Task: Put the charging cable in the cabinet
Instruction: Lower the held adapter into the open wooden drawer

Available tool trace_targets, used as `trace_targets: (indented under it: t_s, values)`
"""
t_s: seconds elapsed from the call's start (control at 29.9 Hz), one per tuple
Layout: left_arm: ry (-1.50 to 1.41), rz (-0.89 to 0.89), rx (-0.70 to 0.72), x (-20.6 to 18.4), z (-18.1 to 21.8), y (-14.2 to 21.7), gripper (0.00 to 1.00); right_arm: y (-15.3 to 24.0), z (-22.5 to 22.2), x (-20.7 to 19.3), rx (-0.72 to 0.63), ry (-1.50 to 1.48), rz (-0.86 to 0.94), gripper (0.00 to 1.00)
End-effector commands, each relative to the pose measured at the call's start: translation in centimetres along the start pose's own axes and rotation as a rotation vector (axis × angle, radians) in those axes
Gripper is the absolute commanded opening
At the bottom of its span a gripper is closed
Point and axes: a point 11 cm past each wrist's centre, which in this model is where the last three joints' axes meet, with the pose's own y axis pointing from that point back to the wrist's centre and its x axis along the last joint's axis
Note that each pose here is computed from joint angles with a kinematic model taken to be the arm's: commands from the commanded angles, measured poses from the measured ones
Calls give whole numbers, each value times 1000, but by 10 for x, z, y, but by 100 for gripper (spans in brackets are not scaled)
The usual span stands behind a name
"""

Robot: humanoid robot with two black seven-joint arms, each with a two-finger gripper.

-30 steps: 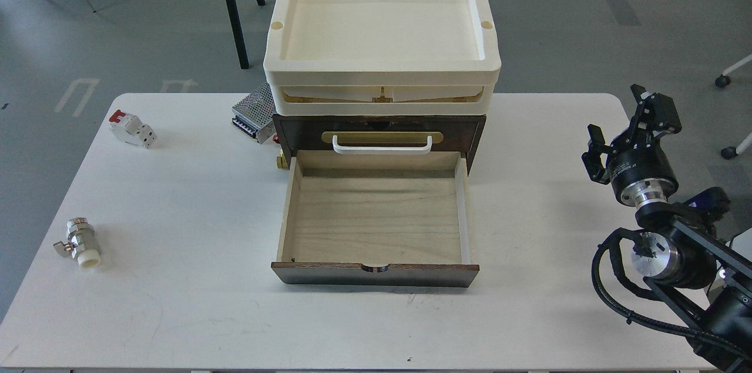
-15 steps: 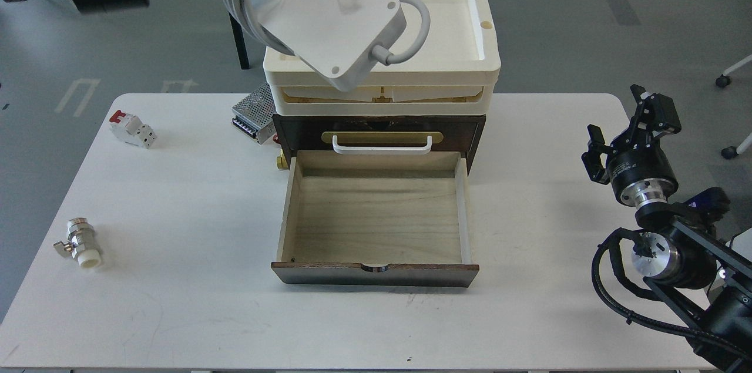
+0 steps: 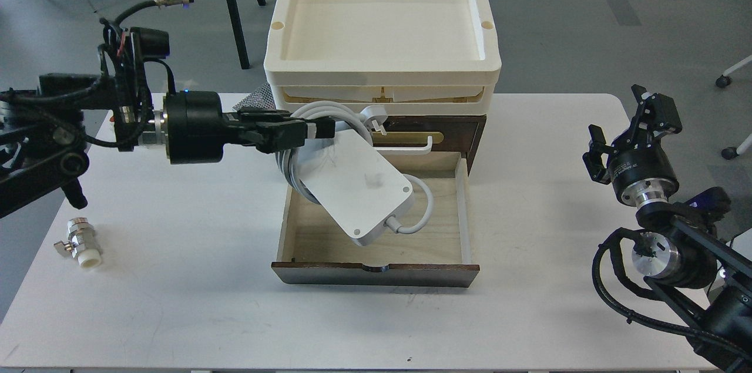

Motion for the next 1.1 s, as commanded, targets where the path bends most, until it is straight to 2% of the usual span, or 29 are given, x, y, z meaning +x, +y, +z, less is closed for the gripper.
trace_targets:
  t_s: [0.0, 0.27, 0.67, 1.07]
  values:
    - [18, 2, 5, -26, -13, -13, 5, 0, 0, 0, 0, 0, 0, 99]
    - [117, 83, 72, -54, -56, -29, 5, 0, 0, 0, -1, 1, -1, 99]
    - [234, 93, 111, -106, -81, -47, 5, 0, 0, 0, -1, 1, -1, 99]
    - [287, 123, 159, -120, -103, -71, 6, 0, 0, 0, -1, 1, -1, 99]
